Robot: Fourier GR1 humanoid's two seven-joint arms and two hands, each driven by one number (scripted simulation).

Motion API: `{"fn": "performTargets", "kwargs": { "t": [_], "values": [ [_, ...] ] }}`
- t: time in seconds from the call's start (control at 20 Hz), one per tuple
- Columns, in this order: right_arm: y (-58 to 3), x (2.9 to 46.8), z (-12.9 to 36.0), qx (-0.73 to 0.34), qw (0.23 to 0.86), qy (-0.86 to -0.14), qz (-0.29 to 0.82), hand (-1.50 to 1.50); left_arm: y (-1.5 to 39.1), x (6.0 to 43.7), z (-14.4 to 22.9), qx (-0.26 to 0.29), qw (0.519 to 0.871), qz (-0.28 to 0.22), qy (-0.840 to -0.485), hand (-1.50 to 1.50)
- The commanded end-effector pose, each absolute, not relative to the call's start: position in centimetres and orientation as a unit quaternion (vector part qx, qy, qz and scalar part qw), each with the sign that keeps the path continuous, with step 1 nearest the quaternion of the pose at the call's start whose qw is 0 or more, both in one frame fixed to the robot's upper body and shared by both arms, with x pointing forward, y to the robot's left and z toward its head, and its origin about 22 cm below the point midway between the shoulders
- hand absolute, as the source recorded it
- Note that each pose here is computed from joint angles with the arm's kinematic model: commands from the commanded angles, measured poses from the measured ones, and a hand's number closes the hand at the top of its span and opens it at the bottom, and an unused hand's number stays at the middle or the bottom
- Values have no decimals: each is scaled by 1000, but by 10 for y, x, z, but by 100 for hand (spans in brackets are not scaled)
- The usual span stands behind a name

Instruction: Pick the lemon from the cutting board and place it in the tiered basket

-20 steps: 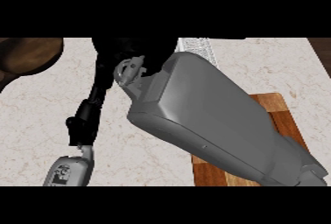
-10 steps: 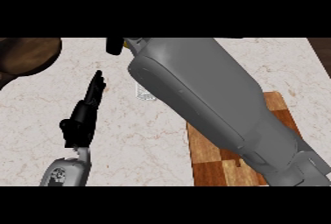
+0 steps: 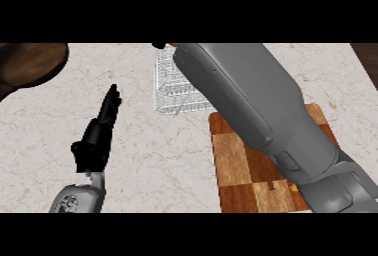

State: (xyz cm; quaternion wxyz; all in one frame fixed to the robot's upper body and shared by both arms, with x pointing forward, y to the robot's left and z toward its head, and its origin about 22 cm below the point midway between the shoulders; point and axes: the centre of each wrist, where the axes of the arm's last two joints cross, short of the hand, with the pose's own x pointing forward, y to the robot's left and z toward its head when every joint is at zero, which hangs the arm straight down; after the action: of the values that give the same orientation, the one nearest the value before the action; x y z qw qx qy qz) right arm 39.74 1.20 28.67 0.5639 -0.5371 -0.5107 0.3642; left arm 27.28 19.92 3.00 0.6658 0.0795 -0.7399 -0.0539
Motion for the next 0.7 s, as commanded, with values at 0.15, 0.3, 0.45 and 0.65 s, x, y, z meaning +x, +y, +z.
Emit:
{"fn": "performTargets", "kwargs": {
  "t": [0.15,0.3,0.45,0.65],
  "values": [
    [-11,416,257,-469,661,-527,257,-150,190,288,45,75,666,-46,-740,0],
    [-19,419,254,-433,672,-557,227,-150,195,274,39,80,665,-60,-740,0],
    [-31,415,257,-419,668,-590,173,-150,188,270,37,86,669,-51,-737,0],
    [-52,417,289,-418,657,-624,67,-150,195,276,30,92,668,-46,-737,0]
  ]
}}
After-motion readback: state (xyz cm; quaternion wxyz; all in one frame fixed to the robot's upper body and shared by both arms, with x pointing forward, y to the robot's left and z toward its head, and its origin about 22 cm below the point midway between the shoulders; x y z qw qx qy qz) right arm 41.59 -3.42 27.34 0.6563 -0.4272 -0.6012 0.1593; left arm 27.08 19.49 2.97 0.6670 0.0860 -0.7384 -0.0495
